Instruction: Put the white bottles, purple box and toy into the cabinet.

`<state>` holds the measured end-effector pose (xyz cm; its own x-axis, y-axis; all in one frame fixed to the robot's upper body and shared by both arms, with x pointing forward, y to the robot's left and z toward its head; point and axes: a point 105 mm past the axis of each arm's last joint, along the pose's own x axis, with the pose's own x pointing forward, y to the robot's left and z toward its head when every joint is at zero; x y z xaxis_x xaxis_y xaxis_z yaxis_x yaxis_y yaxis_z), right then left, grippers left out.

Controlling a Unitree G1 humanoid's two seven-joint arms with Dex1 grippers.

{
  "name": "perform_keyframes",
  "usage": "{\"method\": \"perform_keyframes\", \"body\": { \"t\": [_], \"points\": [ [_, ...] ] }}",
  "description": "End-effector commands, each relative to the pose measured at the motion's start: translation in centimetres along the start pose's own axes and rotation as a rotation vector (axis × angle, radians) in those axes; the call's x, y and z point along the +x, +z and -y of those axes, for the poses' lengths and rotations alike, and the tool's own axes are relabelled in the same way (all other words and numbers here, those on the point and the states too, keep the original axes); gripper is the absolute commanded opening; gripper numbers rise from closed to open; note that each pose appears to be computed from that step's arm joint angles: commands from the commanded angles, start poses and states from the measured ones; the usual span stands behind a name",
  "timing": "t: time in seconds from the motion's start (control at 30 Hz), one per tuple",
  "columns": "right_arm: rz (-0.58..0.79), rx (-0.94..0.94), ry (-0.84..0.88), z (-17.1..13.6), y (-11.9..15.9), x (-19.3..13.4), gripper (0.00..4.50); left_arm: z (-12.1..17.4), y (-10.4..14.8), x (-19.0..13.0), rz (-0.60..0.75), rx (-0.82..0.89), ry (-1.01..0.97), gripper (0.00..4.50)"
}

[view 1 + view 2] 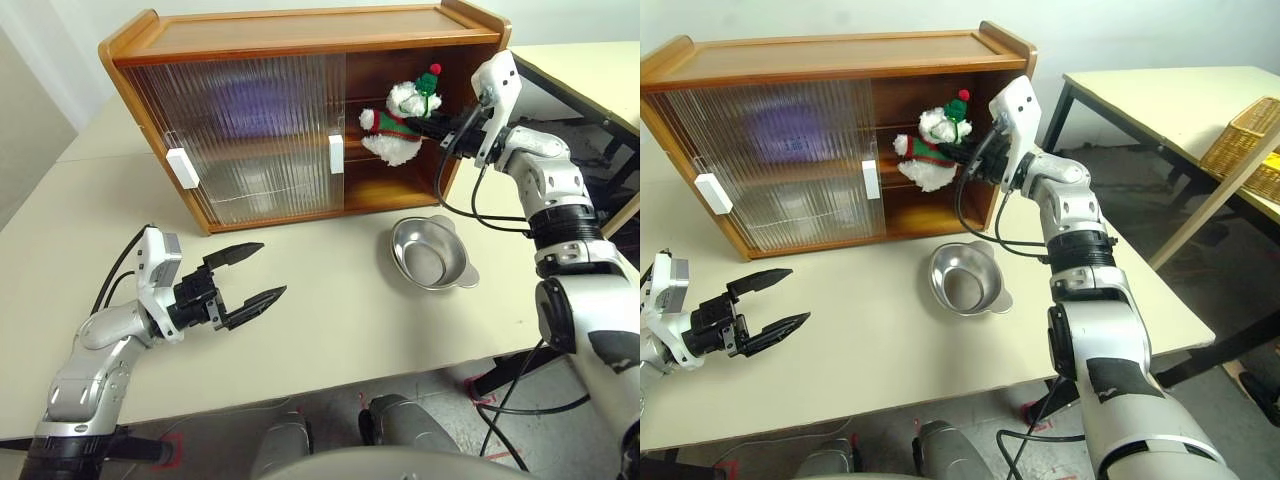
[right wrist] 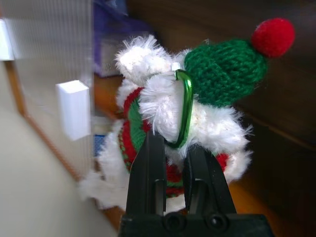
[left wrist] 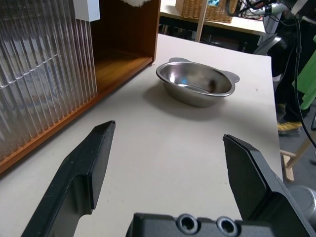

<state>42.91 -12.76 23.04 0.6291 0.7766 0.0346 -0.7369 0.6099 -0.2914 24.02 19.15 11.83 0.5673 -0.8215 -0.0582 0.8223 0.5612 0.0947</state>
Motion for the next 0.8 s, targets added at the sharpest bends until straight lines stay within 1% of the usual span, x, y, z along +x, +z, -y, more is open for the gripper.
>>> {"method": "perform_keyframes", "body": {
  "t": [0.03, 0.2, 0.37, 0.5, 0.8],
  "points": [
    [0.019, -0.057, -0.066, 0.9, 0.8, 0.7, 0.19, 0.2, 0.0, 0.1, -0.007, 0.011, -0.003, 4.5],
    [0.039, -0.099, -0.132, 1.7, 1.5, 1.4, 0.18, 0.2, 0.0, 0.2, -0.005, 0.011, -0.001, 4.5],
    [0.054, -0.13, -0.153, 1.6, 1.7, 2.2, 0.17, 0.3, 0.0, 0.3, -0.002, 0.013, 0.002, 4.5],
    [0.087, -0.13, -0.185, 2.0, 2.5, 2.5, 0.17, 0.3, 0.1, 0.4, 0.0, 0.011, 0.007, 4.5],
    [0.097, -0.179, -0.17, 1.8, 3.5, 3.0, 0.17, 0.5, 0.1, 0.4, 0.0, 0.009, 0.014, 4.5]
  ]
}}
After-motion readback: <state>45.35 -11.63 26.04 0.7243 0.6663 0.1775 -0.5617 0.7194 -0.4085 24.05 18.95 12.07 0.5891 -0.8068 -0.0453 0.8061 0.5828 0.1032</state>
